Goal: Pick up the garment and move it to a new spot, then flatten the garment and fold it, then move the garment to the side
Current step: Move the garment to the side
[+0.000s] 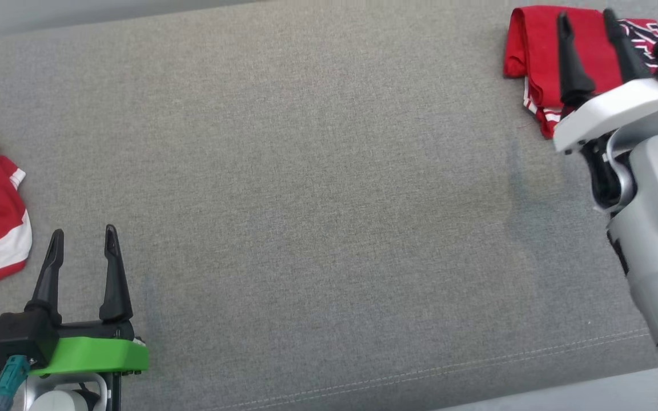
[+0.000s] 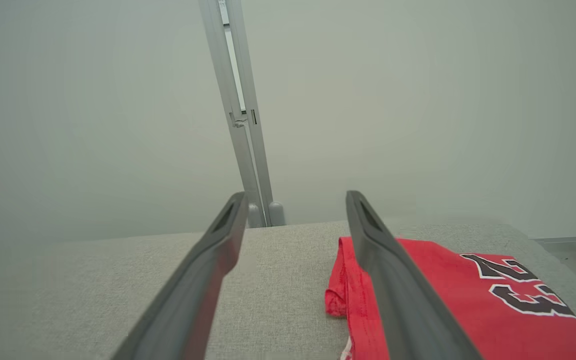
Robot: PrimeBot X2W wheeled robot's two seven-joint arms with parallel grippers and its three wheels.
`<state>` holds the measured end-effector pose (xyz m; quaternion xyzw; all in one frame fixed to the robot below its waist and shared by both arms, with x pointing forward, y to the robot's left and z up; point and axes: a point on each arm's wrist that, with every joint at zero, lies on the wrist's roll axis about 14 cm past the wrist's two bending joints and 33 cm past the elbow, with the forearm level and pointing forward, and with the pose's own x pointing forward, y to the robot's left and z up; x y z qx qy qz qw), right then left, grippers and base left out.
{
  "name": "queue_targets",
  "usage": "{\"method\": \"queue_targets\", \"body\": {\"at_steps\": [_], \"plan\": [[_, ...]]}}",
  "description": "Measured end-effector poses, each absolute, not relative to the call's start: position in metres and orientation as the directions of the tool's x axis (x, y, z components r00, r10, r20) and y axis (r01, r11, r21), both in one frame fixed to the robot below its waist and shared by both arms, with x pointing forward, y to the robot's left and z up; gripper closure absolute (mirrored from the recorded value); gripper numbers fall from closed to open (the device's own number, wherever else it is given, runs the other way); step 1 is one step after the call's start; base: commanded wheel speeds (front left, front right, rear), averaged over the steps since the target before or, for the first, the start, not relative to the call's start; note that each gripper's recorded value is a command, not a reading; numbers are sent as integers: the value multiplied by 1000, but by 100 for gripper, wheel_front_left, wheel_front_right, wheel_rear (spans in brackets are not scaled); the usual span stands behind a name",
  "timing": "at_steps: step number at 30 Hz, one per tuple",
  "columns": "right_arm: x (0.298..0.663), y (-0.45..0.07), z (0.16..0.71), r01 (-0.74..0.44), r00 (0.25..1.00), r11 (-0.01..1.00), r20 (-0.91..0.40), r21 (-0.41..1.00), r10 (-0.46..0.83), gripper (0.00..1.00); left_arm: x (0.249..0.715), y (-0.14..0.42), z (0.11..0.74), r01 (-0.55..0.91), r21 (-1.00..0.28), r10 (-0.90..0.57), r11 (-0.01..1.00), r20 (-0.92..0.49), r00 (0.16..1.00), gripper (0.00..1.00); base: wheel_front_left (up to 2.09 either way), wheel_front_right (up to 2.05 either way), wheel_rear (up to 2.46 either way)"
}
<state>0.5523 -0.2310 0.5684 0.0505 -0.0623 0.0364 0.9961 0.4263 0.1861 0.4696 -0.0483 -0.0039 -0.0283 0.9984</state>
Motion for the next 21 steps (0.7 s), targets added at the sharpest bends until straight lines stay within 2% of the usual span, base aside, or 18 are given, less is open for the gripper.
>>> {"method": "queue_targets", "body": {"at_steps": [13, 21], "plan": [[496, -158, 562, -198, 971, 971, 161, 136, 175, 0, 405, 183, 500, 58, -106, -49, 993, 84, 995, 0, 0, 0, 0], [467, -141, 548, -219, 969, 963, 153, 159, 195, 0, 389, 195, 507, 18, -112, -7, 994, 97, 995, 0, 0, 0, 0]]}}
